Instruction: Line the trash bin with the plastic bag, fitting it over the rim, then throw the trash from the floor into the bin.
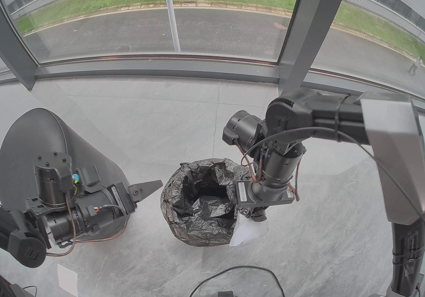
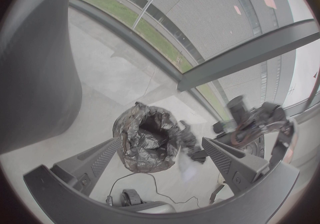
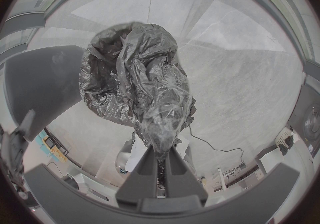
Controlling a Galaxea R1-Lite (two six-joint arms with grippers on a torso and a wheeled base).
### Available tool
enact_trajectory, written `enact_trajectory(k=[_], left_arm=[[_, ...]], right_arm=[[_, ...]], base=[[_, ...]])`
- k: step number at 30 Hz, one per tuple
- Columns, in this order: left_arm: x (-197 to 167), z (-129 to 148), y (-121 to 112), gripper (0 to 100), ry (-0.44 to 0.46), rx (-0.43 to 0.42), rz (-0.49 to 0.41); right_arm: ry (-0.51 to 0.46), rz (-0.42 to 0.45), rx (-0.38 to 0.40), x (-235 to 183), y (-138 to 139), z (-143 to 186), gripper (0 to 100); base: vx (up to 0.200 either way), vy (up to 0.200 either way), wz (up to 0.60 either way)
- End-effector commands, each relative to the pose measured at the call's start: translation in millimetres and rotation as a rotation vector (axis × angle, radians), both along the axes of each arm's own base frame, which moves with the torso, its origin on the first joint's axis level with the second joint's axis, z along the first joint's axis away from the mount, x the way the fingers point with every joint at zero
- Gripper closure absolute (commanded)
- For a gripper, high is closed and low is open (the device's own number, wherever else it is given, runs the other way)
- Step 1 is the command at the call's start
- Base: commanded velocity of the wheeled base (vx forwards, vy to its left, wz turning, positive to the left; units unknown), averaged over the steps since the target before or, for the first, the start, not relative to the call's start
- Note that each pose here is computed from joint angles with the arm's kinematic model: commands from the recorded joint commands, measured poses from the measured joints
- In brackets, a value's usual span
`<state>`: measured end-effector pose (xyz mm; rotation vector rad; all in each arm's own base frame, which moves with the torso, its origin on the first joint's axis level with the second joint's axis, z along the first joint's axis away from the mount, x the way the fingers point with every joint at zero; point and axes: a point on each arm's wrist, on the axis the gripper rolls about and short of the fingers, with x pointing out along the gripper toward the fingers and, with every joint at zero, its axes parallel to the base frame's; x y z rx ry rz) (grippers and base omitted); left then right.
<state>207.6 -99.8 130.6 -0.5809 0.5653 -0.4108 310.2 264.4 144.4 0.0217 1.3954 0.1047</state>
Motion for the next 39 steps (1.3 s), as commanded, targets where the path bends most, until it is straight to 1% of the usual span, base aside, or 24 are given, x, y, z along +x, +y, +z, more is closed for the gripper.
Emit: enact_trajectory(k=[1, 2, 3, 5, 7, 11, 14, 18, 21, 24, 28, 29, 30, 33, 36, 39], left_arm=[[-21.5, 39.1, 15.6, 0, -0.138, -0.061, 0.02], [-26.2, 42.8, 21.2, 0, -0.13, -0.056, 0.036], [-26.2, 42.8, 21.2, 0, -0.13, -0.056, 0.036], [-32.2, 49.1, 28.8, 0, -0.124, -0.05, 0.065], [-37.7, 55.3, 35.8, 0, -0.143, -0.039, 0.086], [-49.0, 62.9, 49.3, 0, -0.195, 0.022, 0.125], [-54.7, 70.1, 53.9, 0, -0.22, 0.023, 0.147], [-55.1, 72.7, 54.8, 0, -0.2, 0.028, 0.149], [-54.3, 70.5, 54.2, 0, -0.185, 0.03, 0.142], [-54.2, 69.5, 54.1, 0, -0.182, 0.031, 0.142], [-54.7, 68.9, 54.3, 0, -0.181, 0.031, 0.142], [-54.7, 68.9, 54.3, 0, -0.181, 0.031, 0.142], [-55.6, 69.6, 54.5, 0, -0.185, 0.03, 0.142], [-56.8, 70.6, 54.8, 0, -0.191, 0.029, 0.14], [-56.5, 70.4, 54.7, 0, -0.189, 0.028, 0.14], [-56.0, 69.4, 54.6, 0, -0.186, 0.031, 0.14]], right_arm=[[0.095, -0.006, -0.023, 20.6, 13.8, -64.9, 100], [0.094, -0.007, -0.02, 23.9, 16.6, -74.6, 100], [0.094, -0.007, -0.02, 23.9, 16.6, -74.6, 100], [0.082, -0.008, -0.008, 28.2, 19.4, -83.0, 100], [0.06, -0.012, 0.011, 32.5, 20.4, -85.2, 100], [-0.005, -0.017, 0.062, 43.7, 23.3, -89.6, 100], [-0.04, -0.023, 0.091, 51.4, 22.3, -91.1, 100], [-0.084, -0.019, 0.125, 56.4, 25.3, -90.7, 100], [-0.13, 0.01, 0.149, 60.6, 28.6, -89.5, 100], [-0.138, 0.029, 0.15, 61.0, 30.7, -91.9, 100], [-0.119, 0.04, 0.12, 59.6, 36.7, -112.0, 100], [-0.119, 0.042, 0.12, 59.7, 36.9, -112.6, 100], [-0.111, 0.046, 0.115, 58.8, 39.0, -118.4, 0], [-0.128, 0.045, 0.123, 60.5, 41.2, -121.1, 0], [-0.167, 0.04, 0.116, 61.8, 42.3, -117.4, 0], [-0.185, 0.039, 0.121, 61.2, 42.5, -109.9, 0]], base=[[0.0, 0.0, 0.0], [0.0, 0.0, 0.0], [0.0, 0.0, 0.0], [0.0, 0.0, 0.0], [0.0, 0.0, 0.0], [0.0, 0.0, 0.0], [0.0, 0.0, 0.0], [0.0, 0.0, 0.0], [0.0, 0.0, 0.0], [0.0, 0.0, 0.0], [0.0, 0.0, 0.0], [0.0, 0.0, 0.0], [0.0, 0.0, 0.0], [0.0, 0.0, 0.0], [0.0, 0.0, 0.0], [0.0, 0.0, 0.0]])
